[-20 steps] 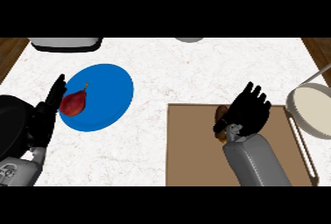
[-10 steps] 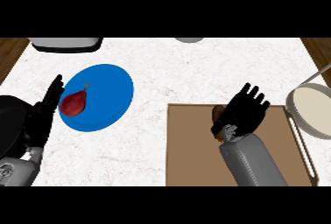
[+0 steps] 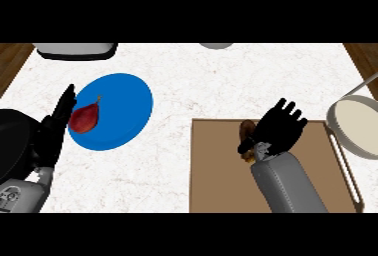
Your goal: Pick the sweet potato from the tray and place it in the tiered basket
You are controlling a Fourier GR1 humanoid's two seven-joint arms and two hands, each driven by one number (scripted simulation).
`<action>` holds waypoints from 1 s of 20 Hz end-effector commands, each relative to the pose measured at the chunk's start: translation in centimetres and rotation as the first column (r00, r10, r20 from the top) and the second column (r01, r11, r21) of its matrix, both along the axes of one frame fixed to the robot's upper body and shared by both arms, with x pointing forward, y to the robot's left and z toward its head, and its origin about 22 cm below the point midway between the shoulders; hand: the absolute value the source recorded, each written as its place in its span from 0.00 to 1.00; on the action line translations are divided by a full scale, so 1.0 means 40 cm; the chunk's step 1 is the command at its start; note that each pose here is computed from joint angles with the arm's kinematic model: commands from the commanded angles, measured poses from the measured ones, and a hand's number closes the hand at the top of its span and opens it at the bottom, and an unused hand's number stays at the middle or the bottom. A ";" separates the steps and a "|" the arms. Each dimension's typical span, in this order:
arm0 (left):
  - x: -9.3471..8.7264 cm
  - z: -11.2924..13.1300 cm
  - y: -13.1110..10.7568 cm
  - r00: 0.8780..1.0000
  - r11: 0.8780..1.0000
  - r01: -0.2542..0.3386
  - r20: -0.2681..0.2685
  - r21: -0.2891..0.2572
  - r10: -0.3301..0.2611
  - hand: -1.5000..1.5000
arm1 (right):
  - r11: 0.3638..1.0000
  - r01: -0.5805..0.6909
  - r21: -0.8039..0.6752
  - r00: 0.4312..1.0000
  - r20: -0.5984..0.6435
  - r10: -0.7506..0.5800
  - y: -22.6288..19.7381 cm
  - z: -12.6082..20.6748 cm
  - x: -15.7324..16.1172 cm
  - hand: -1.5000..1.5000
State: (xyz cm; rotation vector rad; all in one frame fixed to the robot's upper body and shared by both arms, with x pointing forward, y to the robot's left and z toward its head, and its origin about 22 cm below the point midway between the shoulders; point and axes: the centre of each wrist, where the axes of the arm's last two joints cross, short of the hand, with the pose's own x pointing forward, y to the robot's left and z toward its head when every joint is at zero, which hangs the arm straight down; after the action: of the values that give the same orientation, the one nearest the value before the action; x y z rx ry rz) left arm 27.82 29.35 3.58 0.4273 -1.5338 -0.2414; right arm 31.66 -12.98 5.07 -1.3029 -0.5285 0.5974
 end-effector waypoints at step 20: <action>-0.013 -0.003 0.020 1.000 1.000 0.014 0.016 -0.001 -0.014 0.50 | 0.962 0.271 0.033 0.954 -0.139 -0.264 -0.004 -0.097 0.010 0.00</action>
State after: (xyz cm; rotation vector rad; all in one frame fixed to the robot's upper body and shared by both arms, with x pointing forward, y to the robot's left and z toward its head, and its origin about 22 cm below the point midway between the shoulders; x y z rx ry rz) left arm 27.70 29.45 3.24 0.4202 -1.5404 -0.2440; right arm 31.91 -13.42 2.47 -1.2045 -0.4598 0.5773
